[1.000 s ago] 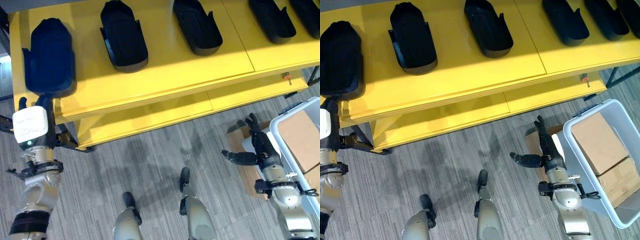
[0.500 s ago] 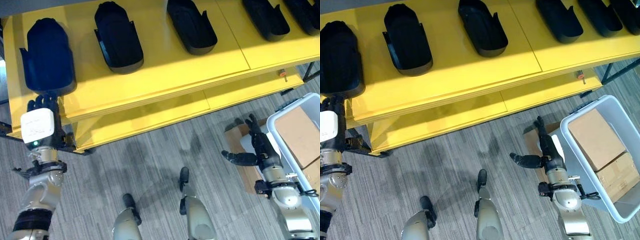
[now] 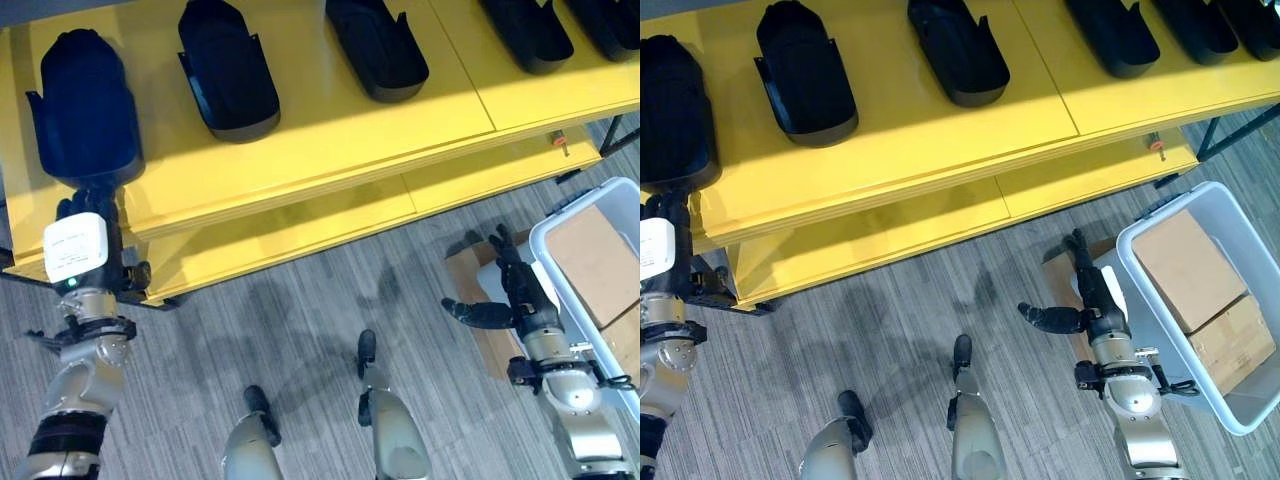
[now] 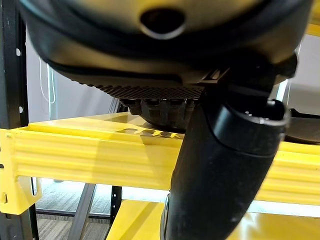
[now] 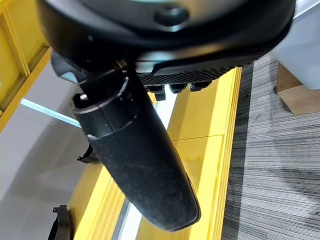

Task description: Move parts from the plastic box to the shelf.

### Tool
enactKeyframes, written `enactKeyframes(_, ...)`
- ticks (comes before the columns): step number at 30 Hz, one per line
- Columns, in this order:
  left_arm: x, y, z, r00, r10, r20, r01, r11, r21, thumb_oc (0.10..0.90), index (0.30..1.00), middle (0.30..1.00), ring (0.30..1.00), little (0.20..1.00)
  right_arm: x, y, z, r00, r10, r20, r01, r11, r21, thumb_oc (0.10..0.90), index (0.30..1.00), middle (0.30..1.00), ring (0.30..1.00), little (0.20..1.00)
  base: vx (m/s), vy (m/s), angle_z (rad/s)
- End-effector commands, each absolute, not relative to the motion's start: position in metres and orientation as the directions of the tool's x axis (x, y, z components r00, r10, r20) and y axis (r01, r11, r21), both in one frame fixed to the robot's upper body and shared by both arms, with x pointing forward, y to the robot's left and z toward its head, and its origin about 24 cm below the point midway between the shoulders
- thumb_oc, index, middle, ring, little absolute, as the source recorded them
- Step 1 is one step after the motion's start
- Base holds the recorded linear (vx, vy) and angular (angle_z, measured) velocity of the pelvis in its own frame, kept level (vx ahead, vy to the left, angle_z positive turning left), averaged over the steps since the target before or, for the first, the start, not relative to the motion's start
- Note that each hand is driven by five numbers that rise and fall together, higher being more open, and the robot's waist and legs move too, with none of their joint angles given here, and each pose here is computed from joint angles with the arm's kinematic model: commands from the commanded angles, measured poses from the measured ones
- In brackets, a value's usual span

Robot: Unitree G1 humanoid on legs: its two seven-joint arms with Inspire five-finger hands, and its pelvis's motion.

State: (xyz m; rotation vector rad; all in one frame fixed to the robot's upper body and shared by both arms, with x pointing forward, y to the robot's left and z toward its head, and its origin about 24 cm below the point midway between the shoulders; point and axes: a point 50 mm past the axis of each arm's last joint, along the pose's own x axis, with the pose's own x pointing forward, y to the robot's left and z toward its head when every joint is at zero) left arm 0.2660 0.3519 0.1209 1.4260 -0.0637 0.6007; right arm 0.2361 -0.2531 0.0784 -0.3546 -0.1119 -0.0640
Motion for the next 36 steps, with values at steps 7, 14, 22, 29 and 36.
enactKeyframes(7,0.269,0.375,0.176,0.742,0.369,0.56,-0.582,-0.06,0.811,0.9,1.0,1.0,1.0,1.0,0.241,-0.259,0.13,0.933,-0.01,0.36,0.153,0.915,-0.373,0.9,1.0,1.0,1.0,1.0,0.0,0.0,0.0)
enactKeyframes(14,0.269,0.383,0.174,0.744,0.399,0.536,-0.56,-0.066,0.826,0.9,1.0,1.0,1.0,1.0,0.241,-0.26,0.133,0.93,-0.006,0.368,0.156,0.912,-0.38,0.9,1.0,1.0,1.0,1.0,0.0,0.003,-0.01)
enactKeyframes(22,0.271,0.388,0.176,0.74,0.415,0.529,-0.555,-0.066,0.829,0.9,1.0,1.0,1.0,1.0,0.241,-0.26,0.133,0.928,-0.011,0.371,0.161,0.912,-0.376,0.9,1.0,1.0,1.0,1.0,0.0,0.004,0.0)
enactKeyframes(29,0.271,0.388,0.181,0.735,0.407,0.542,-0.565,-0.075,0.822,0.9,1.0,1.0,1.0,1.0,0.241,-0.261,0.134,0.926,-0.013,0.376,0.166,0.911,-0.377,0.9,1.0,1.0,1.0,1.0,0.01,0.014,0.0)
enactKeyframes(36,0.271,0.386,0.185,0.73,0.397,0.557,-0.579,-0.075,0.812,0.9,1.0,1.0,1.0,1.0,0.242,-0.262,0.133,0.928,-0.02,0.372,0.17,0.911,-0.377,0.9,1.0,1.0,1.0,1.0,0.02,0.023,-0.03)
